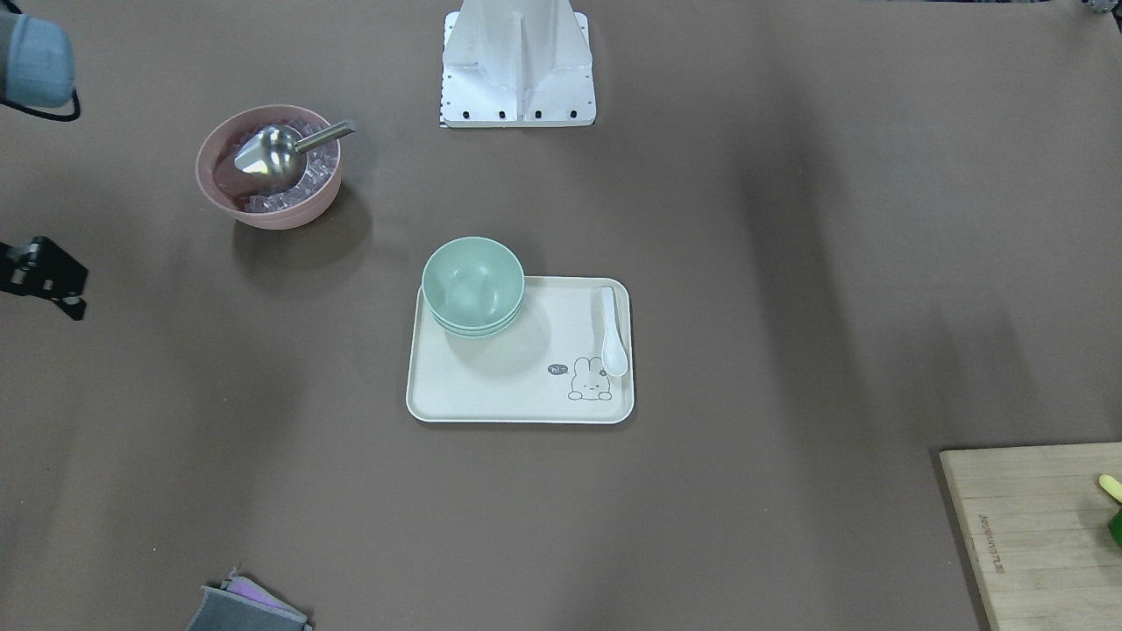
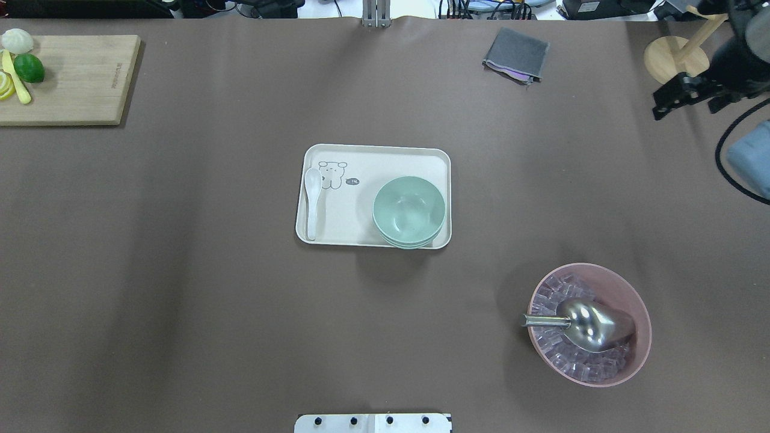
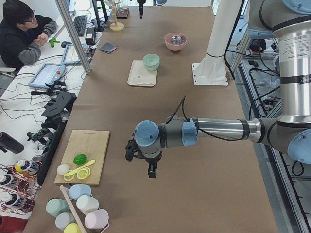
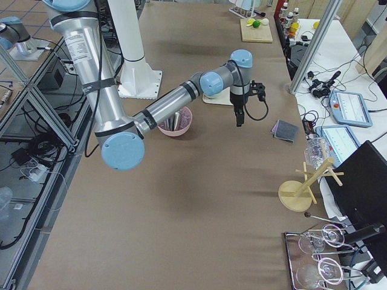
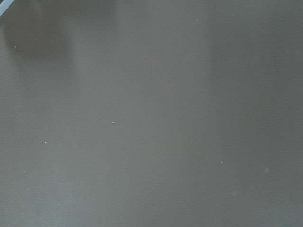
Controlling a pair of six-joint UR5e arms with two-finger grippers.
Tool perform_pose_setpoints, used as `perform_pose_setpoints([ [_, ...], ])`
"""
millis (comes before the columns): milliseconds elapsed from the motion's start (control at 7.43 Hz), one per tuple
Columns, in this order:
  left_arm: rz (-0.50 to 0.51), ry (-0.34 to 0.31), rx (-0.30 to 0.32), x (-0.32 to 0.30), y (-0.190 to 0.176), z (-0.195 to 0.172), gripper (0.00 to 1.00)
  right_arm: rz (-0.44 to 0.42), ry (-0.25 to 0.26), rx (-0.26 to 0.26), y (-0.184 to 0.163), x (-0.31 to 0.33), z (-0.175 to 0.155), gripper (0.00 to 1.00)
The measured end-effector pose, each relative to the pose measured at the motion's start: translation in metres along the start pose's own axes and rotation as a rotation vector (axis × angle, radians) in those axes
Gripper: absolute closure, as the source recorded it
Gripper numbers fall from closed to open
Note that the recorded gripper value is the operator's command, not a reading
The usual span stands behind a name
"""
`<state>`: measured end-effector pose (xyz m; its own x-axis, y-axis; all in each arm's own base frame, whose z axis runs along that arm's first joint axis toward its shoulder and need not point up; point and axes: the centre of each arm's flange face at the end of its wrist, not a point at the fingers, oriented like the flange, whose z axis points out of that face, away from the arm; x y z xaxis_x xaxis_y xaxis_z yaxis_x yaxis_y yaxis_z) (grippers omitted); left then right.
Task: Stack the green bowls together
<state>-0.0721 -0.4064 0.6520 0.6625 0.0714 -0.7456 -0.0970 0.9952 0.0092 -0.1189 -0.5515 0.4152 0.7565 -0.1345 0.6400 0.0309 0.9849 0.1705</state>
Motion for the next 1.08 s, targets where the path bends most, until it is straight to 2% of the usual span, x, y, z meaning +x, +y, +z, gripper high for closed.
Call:
perform_pose_setpoints([
  [269,0.001,-0.002,-0.001,0.0,-0.001,0.0,0.01,-0.058,0.044,-0.06,0.05,0.111,0.013,0.0],
  [404,0.003,-0.003,0.0,0.0,-0.001,0.0,0.01,-0.028,0.059,-0.099,0.08,0.155,0.024,0.0],
  [673,0.003,-0.007,-0.002,0.0,0.0,0.0,0.01,0.091,0.073,-0.157,0.131,0.225,0.042,0.0],
  [1076,0.018,-0.015,0.009,0.001,-0.002,-0.002,0.01,0.167,0.077,-0.208,0.168,0.257,0.058,0.0],
])
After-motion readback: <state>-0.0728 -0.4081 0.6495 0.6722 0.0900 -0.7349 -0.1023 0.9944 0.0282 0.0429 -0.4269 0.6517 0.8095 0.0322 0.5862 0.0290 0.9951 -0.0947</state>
